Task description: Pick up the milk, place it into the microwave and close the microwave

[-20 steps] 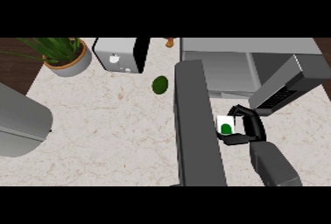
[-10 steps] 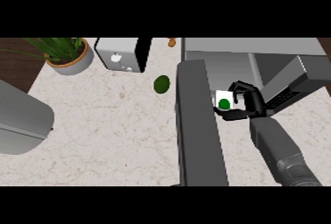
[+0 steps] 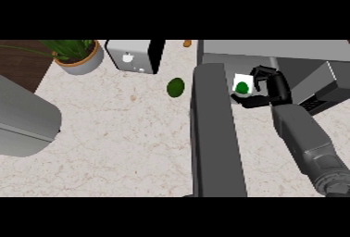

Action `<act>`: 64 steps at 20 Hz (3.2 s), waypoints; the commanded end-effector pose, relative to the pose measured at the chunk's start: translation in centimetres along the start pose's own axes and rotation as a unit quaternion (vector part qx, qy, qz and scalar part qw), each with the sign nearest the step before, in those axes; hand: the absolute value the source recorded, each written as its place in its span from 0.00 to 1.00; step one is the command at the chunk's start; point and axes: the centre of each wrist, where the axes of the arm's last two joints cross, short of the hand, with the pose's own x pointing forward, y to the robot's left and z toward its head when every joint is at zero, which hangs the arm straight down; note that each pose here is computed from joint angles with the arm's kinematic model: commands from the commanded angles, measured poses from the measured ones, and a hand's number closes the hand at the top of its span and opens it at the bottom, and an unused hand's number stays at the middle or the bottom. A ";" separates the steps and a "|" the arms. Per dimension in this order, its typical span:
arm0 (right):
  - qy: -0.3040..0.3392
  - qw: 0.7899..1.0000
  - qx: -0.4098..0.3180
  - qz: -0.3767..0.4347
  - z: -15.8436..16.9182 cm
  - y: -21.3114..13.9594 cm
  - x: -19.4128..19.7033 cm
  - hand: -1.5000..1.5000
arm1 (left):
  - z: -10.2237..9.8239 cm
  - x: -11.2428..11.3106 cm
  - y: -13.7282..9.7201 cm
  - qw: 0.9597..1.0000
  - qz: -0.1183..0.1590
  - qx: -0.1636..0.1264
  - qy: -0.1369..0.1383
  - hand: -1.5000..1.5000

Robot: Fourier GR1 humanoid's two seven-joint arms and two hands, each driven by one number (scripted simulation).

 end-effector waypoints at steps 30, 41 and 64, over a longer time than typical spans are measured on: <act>0.011 0.976 -0.141 0.165 -4.3 -6.9 4.6 1.00 | -3.5 -0.1 1.1 0.998 0.006 -0.055 -0.027 0.00; 0.012 0.974 -0.150 0.170 -5.0 -8.6 5.8 1.00 | -4.1 0.2 1.5 0.998 -0.022 -0.061 -0.009 0.00; 0.018 0.988 -0.072 0.134 -9.1 4.5 9.5 0.00 | -6.0 -0.8 1.5 0.997 -0.026 -0.079 0.003 0.00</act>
